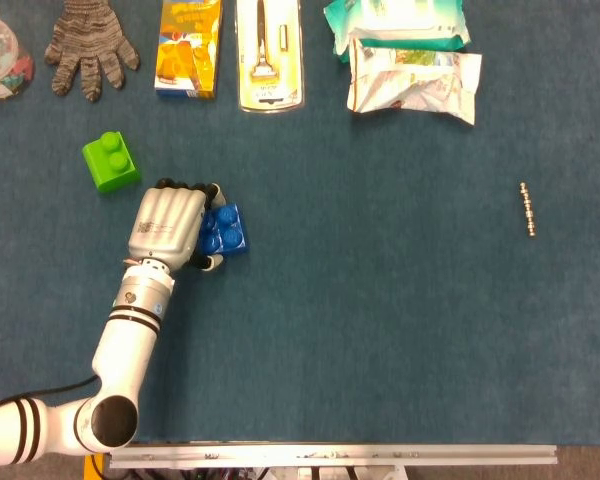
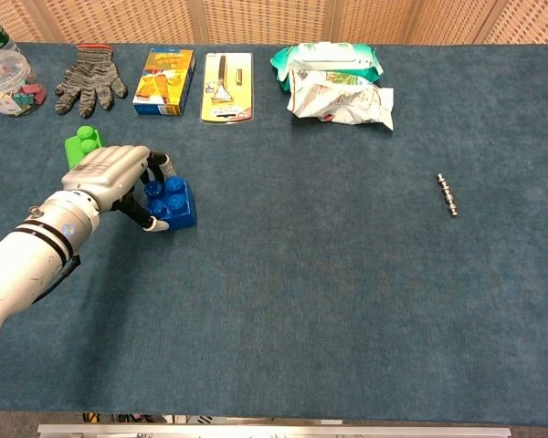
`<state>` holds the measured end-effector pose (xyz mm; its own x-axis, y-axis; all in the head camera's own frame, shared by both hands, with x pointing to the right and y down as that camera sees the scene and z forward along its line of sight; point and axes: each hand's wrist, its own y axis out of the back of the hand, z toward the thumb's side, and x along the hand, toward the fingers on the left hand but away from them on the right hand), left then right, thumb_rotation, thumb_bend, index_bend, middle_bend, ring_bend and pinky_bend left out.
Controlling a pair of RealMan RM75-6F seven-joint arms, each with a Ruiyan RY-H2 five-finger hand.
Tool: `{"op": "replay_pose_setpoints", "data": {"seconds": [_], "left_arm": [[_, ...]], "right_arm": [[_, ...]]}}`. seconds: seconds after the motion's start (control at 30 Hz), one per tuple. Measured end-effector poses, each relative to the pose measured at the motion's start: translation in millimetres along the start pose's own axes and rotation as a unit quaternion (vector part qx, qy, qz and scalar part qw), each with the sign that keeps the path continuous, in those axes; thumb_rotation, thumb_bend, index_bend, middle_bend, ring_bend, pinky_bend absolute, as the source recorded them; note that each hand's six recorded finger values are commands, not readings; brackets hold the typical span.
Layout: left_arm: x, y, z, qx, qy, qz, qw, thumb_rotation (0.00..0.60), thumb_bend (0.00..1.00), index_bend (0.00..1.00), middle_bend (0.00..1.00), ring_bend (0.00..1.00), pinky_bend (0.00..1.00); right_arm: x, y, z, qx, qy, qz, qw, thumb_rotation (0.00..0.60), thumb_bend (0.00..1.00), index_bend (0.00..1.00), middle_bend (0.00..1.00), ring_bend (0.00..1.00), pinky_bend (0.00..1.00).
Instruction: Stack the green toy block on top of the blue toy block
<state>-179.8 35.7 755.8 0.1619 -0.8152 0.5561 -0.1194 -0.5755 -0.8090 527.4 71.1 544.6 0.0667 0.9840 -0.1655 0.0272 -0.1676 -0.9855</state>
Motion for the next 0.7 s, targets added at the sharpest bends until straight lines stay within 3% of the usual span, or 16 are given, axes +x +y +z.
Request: {"op": "replay_pose_setpoints", "data": {"seconds": [0.27, 0.47, 0.7], "left_arm": [[-6, 6, -2, -0.006, -0.004, 0.006, 1.0, 0.6, 0.13, 0.17, 0.24, 0.23, 0.24], [-14, 15, -6, -0.005, -0.008, 0.014, 0.9999, 0.6, 0.13, 0.16, 0.23, 0.23, 0.24], [-23, 41, -24, 0.004, -0.004, 0.045, 0.999, 0.6, 0.13, 0.18, 0.23, 0.23, 0.24]], "right_arm": [[0, -1, 0, -0.001, 0.0, 0.0, 1.0, 0.6, 0.34, 0.48, 0.5, 0.38, 0.41], [1, 1, 0, -0.001, 0.0, -0.002, 1.0, 0.6, 0.34, 0.48, 0.5, 0.38, 0.41], [2, 0, -1, -0.002, -0.001, 0.0, 1.0, 0.6, 0.34, 0.48, 0.5, 0.38, 0.41]]}}
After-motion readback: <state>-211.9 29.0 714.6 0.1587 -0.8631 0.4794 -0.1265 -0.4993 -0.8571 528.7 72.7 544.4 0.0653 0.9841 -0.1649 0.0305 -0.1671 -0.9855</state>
